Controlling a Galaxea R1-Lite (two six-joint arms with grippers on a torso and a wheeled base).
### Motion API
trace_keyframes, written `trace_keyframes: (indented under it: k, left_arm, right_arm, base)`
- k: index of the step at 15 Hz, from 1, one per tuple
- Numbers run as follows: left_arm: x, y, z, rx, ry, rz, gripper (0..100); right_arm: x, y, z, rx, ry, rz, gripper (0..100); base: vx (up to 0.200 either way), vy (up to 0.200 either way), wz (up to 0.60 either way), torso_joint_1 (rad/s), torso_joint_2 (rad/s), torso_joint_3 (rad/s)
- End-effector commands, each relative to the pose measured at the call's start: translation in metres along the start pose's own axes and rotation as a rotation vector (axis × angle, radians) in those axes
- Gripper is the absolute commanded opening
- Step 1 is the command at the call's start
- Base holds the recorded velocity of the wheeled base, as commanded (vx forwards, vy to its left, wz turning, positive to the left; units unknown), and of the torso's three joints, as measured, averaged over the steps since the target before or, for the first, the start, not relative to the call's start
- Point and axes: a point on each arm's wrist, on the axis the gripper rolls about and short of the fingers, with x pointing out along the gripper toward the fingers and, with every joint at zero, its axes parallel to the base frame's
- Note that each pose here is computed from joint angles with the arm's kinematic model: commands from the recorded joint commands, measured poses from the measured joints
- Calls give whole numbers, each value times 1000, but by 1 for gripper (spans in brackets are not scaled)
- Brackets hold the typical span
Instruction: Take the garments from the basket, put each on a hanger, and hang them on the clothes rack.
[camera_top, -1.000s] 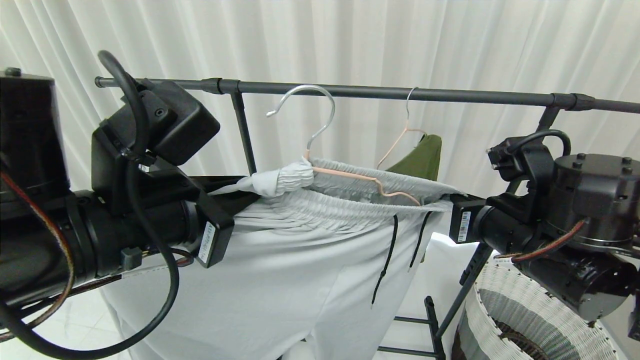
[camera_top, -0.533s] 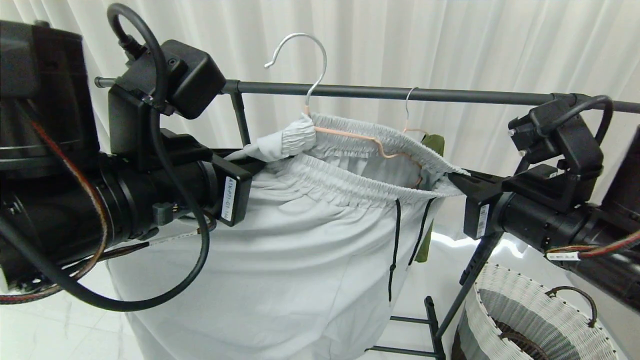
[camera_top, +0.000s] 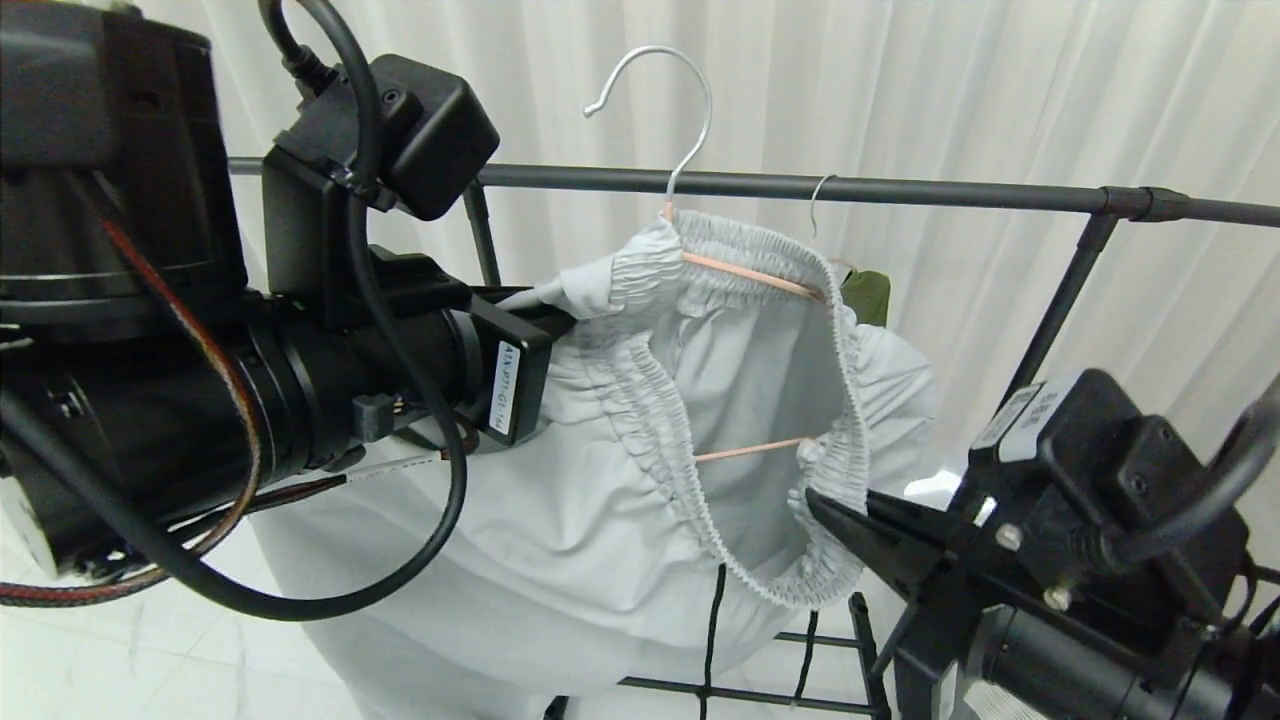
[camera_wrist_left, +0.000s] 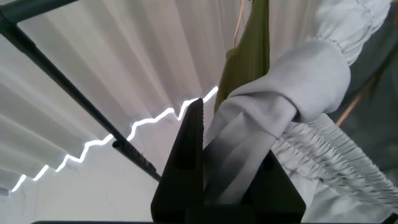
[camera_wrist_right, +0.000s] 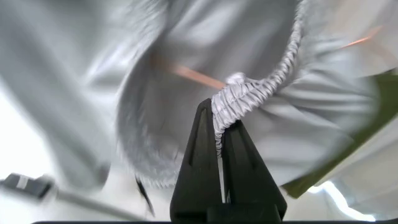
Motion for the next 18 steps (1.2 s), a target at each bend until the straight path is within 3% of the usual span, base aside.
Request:
trace_keyframes:
  k: [1, 4, 7, 8, 10, 13, 18]
  left_arm:
    - [0, -2, 1, 0, -11, -7, 0]
    - [-3, -5, -1, 4, -8, -20, 0]
    - [-8, -5, -4, 10, -13, -55, 0]
    - [-10, -5, -6, 14, -14, -69, 0]
    - [-13, -9, -8, 19, -13, -92, 0]
    - [-21, -26, -7, 30, -38, -171, 0]
    - [-26, -32, -5, 37, -59, -207, 0]
  right_arm:
    - [-2, 5, -7, -16, 23, 20, 100]
    - [-5, -2, -6, -13, 28, -8, 100]
    - [-17, -34, -1, -54, 48, -118, 100]
    - [-25, -55, 8, -99, 53, -175, 100]
    - [-28, -68, 22, -117, 51, -149, 100]
    - [-12, -71, 35, -190, 60, -117, 100]
    - [38, -77, 40, -214, 104, -152, 100]
  base:
    - [0, 0, 0, 0, 0, 0]
    - [0, 0, 0, 0, 0, 0]
    - [0, 0, 0, 0, 0, 0]
    - [0, 0, 0, 0, 0, 0]
    - [0, 0, 0, 0, 0, 0]
    - [0, 0, 0, 0, 0, 0]
    - [0, 0, 0, 0, 0, 0]
